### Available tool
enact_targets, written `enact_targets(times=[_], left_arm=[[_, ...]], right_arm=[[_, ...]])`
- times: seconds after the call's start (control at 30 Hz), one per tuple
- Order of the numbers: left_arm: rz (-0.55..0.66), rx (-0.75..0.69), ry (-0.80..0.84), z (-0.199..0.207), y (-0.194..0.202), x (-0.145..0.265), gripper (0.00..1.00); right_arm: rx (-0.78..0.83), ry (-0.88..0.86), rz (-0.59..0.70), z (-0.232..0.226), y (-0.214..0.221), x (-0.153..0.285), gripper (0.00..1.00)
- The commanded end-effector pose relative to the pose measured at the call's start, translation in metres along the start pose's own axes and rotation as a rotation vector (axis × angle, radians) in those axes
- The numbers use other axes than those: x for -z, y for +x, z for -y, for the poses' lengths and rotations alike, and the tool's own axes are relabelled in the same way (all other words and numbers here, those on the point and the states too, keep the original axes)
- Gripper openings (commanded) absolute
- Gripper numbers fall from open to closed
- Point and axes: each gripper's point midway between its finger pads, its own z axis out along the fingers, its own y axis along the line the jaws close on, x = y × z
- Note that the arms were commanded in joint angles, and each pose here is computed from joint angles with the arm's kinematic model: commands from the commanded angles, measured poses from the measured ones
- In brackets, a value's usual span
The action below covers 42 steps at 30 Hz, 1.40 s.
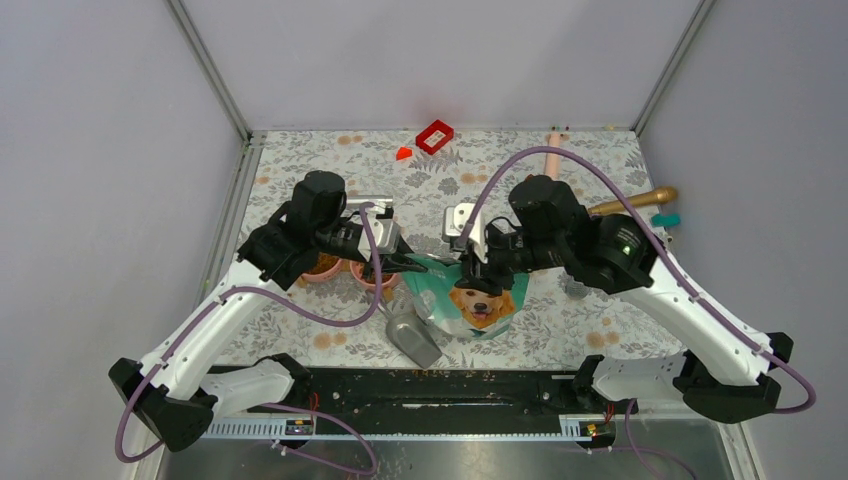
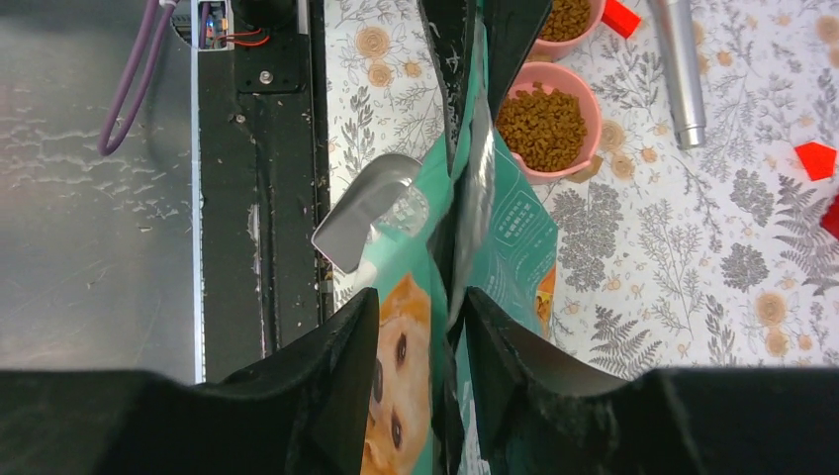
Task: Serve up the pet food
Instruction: Close the pet food bag at the center of the board.
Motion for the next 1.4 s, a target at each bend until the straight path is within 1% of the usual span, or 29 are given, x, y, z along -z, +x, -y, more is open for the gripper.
enact_targets(times=[0.0, 0.03, 0.07, 0.1, 0.13, 0.17, 0.4, 0.43, 0.47, 0.53, 0.73, 0.87, 0.93, 0.97, 1.0, 1.03, 1.07, 1.27, 1.3, 1.37], left_arm=[[0.043, -0.059, -0.013, 0.002, -0.017, 0.006, 0.0], [0.043, -0.061, -0.012, 0.002, -0.017, 0.006, 0.0], [0.043, -0.065, -0.015, 0.002, -0.018, 0.006, 0.0], [0.041, -0.063, -0.015, 0.002, -0.017, 0.006, 0.0], [0.042, -0.063, -0.015, 0.002, -0.017, 0.006, 0.0], [0.041, -0.064, -0.016, 0.002, -0.017, 0.006, 0.0], [0.04, -0.062, -0.022, 0.002, -0.019, 0.007, 0.01], [0.045, -0.058, -0.019, 0.003, -0.02, 0.007, 0.19], [0.047, -0.053, -0.014, 0.004, -0.021, 0.007, 0.3], [0.051, -0.05, -0.01, 0.005, -0.021, 0.007, 0.43], [0.05, -0.052, -0.019, 0.005, -0.018, 0.007, 0.49], [0.072, -0.002, -0.039, -0.002, -0.023, 0.004, 0.5], [0.078, 0.024, -0.065, -0.008, -0.026, 0.003, 0.49], [0.076, 0.037, -0.073, -0.01, -0.026, 0.003, 0.43], [0.076, 0.039, -0.078, -0.011, -0.026, 0.003, 0.32], [0.076, 0.039, -0.081, -0.012, -0.026, 0.003, 0.1], [0.075, 0.04, -0.085, -0.013, -0.027, 0.003, 0.0], [0.084, 0.01, -0.074, -0.006, -0.027, 0.005, 0.0], [0.086, 0.019, -0.073, -0.006, -0.028, 0.005, 0.02], [0.09, 0.035, -0.066, -0.006, -0.03, 0.004, 0.38]], right_arm=[[-0.004, 0.026, 0.015, 0.006, -0.014, -0.006, 0.43], [-0.006, 0.032, 0.002, 0.008, -0.012, -0.007, 0.4], [-0.006, 0.043, -0.015, 0.01, -0.009, -0.008, 0.32], [-0.007, 0.052, -0.028, 0.011, -0.007, -0.008, 0.2], [-0.011, 0.065, -0.026, 0.013, -0.009, -0.008, 0.03], [-0.019, 0.082, -0.021, 0.016, -0.01, -0.006, 0.0], [-0.048, 0.134, 0.017, 0.018, -0.017, 0.007, 0.0], [-0.054, 0.13, 0.016, 0.017, -0.017, 0.007, 0.0], [-0.067, 0.129, 0.018, 0.017, -0.018, 0.005, 0.0], [-0.085, 0.11, 0.018, 0.015, -0.02, 0.002, 0.0], [-0.1, 0.087, 0.042, 0.011, -0.025, 0.001, 0.0], [-0.097, 0.083, 0.047, 0.009, -0.025, 0.001, 0.0], [-0.093, 0.095, 0.041, 0.012, -0.024, 0.002, 0.0], [-0.092, 0.101, 0.038, 0.013, -0.023, 0.001, 0.0], [-0.093, 0.107, 0.034, 0.014, -0.022, 0.001, 0.0], [-0.094, 0.109, 0.034, 0.014, -0.022, 0.001, 0.0], [-0.096, 0.112, 0.035, 0.015, -0.023, 0.002, 0.0], [-0.098, 0.126, 0.043, 0.015, -0.023, 0.006, 0.0], [-0.103, 0.122, 0.047, 0.014, -0.024, 0.006, 0.0], [-0.11, 0.11, 0.055, 0.012, -0.026, 0.006, 0.0]])
